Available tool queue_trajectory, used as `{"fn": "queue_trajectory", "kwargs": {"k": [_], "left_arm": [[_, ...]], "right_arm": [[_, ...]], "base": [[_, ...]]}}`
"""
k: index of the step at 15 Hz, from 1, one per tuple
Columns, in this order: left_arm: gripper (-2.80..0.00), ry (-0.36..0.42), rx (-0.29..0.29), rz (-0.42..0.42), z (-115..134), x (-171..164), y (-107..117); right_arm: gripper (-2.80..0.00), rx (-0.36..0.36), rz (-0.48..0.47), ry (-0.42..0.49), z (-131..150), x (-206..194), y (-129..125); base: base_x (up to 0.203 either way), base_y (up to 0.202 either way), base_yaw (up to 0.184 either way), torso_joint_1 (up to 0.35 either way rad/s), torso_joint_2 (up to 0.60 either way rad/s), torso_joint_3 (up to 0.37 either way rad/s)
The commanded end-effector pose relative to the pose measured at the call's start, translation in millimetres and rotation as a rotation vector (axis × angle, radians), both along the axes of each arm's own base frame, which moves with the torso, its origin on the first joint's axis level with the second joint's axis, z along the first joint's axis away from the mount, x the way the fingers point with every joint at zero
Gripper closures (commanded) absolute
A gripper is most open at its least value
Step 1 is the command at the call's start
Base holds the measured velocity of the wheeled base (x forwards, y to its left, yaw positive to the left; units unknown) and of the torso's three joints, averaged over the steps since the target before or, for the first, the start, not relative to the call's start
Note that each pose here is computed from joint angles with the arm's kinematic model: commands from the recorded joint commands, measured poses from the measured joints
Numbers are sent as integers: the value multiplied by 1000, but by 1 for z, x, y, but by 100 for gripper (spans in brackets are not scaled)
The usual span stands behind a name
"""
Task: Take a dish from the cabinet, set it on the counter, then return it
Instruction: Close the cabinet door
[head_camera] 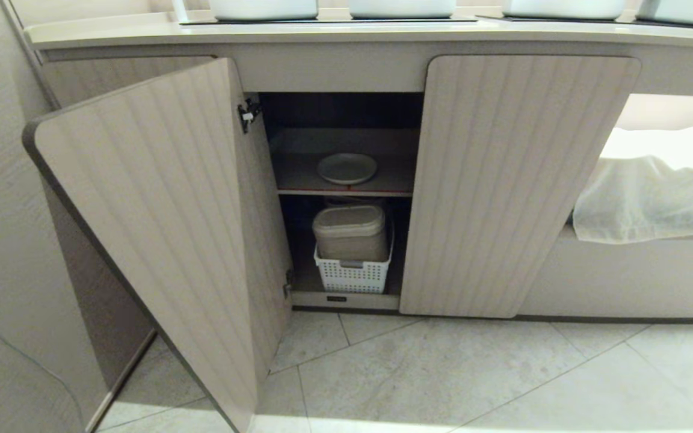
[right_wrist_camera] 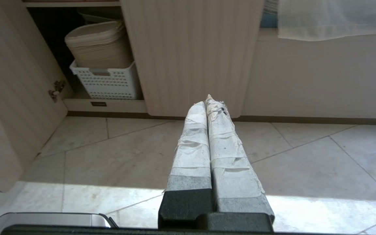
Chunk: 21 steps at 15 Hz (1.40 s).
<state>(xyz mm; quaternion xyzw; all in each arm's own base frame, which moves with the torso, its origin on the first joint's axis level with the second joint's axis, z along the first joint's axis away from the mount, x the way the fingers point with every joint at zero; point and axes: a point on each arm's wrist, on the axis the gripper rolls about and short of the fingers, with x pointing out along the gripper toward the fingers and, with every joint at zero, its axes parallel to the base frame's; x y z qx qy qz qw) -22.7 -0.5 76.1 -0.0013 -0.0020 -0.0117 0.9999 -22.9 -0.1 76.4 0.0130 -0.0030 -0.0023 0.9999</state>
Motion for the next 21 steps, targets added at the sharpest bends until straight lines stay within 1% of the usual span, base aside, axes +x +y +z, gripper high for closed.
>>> {"fn": "queue_trajectory", "kwargs": {"k": [1, 5, 7, 21], "left_arm": [[0, 1, 0, 0, 0, 0, 0], [0, -1, 1, 0, 0, 0, 0], [0, -1, 1, 0, 0, 0, 0], [0, -1, 1, 0, 0, 0, 0]], "right_arm": [[0, 0, 0, 1, 0, 0, 0], [0, 0, 0, 0, 0, 0, 0], [0, 0, 0, 1, 0, 0, 0], [0, 0, 0, 0, 0, 0, 0]], "base": [[0, 196, -3, 3, 2, -1], [0, 192, -2, 5, 2, 1], [0, 101, 0, 3, 2, 2], [0, 0, 0, 0, 0, 0]]}}
